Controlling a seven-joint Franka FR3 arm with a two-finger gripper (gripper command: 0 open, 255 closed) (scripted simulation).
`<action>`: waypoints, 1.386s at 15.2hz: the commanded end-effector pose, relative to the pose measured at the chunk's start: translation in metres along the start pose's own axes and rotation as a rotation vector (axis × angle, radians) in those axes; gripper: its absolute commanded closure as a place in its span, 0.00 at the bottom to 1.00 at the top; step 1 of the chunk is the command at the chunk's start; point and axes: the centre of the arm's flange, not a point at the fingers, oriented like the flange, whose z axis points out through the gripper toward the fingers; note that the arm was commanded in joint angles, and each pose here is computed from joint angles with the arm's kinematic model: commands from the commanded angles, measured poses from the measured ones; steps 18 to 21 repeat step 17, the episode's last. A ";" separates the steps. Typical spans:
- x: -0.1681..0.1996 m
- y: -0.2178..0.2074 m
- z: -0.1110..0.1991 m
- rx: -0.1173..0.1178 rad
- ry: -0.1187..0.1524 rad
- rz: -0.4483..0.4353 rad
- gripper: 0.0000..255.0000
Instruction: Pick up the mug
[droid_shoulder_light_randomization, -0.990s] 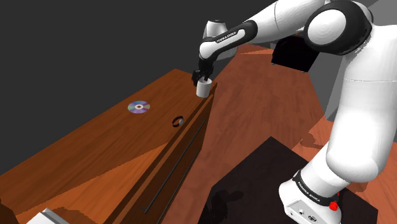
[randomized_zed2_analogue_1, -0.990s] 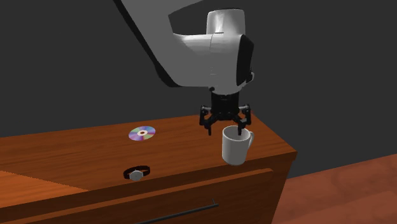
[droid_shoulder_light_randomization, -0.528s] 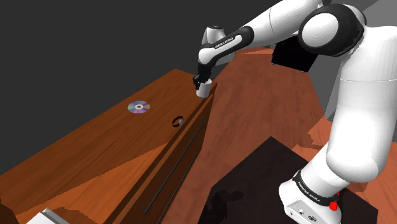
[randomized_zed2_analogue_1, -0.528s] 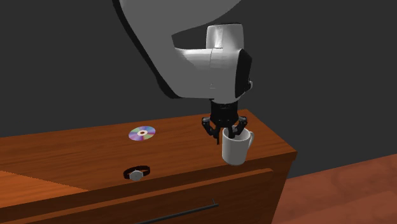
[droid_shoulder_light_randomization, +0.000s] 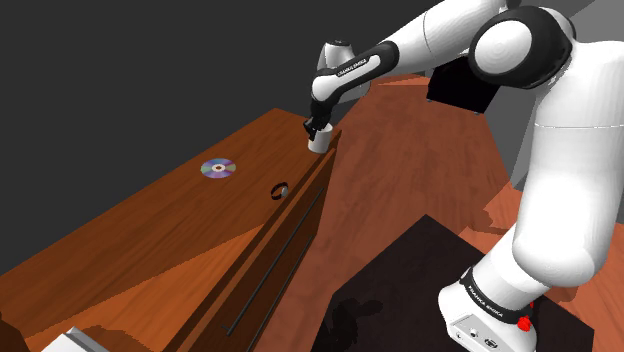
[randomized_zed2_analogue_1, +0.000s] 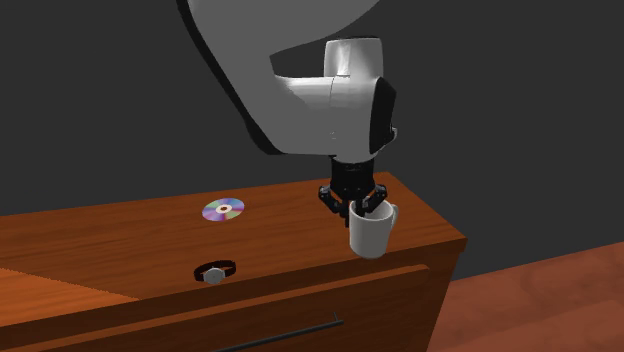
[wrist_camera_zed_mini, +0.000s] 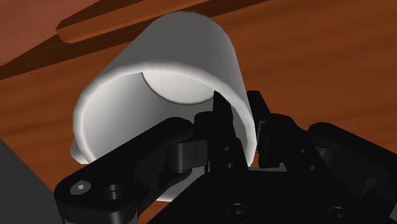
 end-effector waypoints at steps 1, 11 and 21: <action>0.000 0.000 -0.005 0.000 0.000 0.000 1.00; 0.008 0.004 -0.057 0.000 0.000 0.000 1.00; 0.012 0.006 -0.079 0.000 0.000 0.000 1.00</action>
